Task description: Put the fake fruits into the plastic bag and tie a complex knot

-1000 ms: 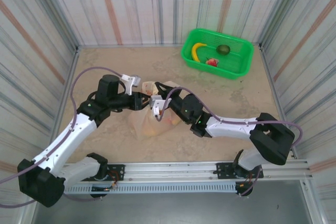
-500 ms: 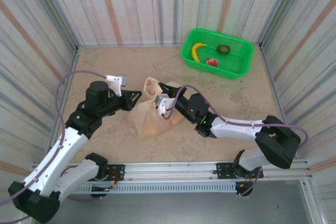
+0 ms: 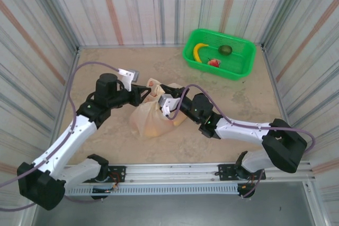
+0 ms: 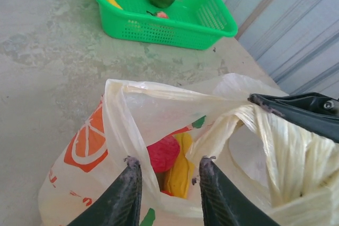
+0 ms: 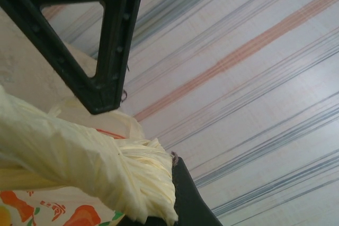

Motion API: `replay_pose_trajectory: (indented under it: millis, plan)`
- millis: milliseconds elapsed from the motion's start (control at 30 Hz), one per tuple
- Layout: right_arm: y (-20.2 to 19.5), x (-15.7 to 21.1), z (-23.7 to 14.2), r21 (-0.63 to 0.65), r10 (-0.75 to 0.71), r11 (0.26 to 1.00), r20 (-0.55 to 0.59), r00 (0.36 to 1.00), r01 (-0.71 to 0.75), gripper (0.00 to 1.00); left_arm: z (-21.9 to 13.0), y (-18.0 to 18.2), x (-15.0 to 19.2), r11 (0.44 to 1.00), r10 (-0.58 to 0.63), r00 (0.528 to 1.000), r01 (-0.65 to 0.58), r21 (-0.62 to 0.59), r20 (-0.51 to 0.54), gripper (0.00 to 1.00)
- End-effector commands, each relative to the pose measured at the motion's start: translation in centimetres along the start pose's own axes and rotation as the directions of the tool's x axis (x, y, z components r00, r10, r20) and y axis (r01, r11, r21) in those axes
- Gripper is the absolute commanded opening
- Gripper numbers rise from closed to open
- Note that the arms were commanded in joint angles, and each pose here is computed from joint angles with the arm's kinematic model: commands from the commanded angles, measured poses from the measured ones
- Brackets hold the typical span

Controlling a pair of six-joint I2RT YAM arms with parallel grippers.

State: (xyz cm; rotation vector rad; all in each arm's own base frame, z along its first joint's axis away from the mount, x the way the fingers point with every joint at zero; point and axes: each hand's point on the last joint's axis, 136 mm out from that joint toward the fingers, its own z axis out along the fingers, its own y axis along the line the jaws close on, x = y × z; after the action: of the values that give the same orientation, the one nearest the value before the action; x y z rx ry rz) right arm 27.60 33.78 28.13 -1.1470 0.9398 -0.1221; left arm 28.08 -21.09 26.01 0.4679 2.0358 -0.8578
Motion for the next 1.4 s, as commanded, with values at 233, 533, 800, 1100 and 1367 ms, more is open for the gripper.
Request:
replay_pose_trajectory:
  millis: [233,533,800,1100,1367]
  plan:
    - [-1.0,-0.5,-0.2,0.009,0.044,0.999,0.034,0.998,-0.044,0.0,-0.7,-0.9,-2.4,0.955,0.295,0.951,-0.292,-0.048,0.089,0.33]
    - [-1.1,-0.7,0.0,0.011,0.041,0.999,0.041,0.998,-0.042,0.0,-0.1,-2.3,-2.2,0.938,0.335,0.935,-0.343,0.054,0.117,0.34]
    - [-1.1,-0.9,0.1,0.015,0.042,0.999,0.046,0.998,-0.043,0.0,1.2,-2.2,-1.5,0.947,0.298,0.952,-0.305,0.098,0.074,0.35]
    - [-1.0,-0.9,0.2,0.012,0.043,0.999,0.046,0.998,-0.043,0.0,2.1,-2.3,-1.0,0.952,0.271,0.962,-0.274,0.136,0.044,0.43]
    - [-0.8,-1.0,0.4,0.006,0.051,0.999,0.051,0.997,-0.051,0.0,3.0,-1.5,-2.0,0.967,0.205,0.978,-0.206,0.147,0.029,0.43]
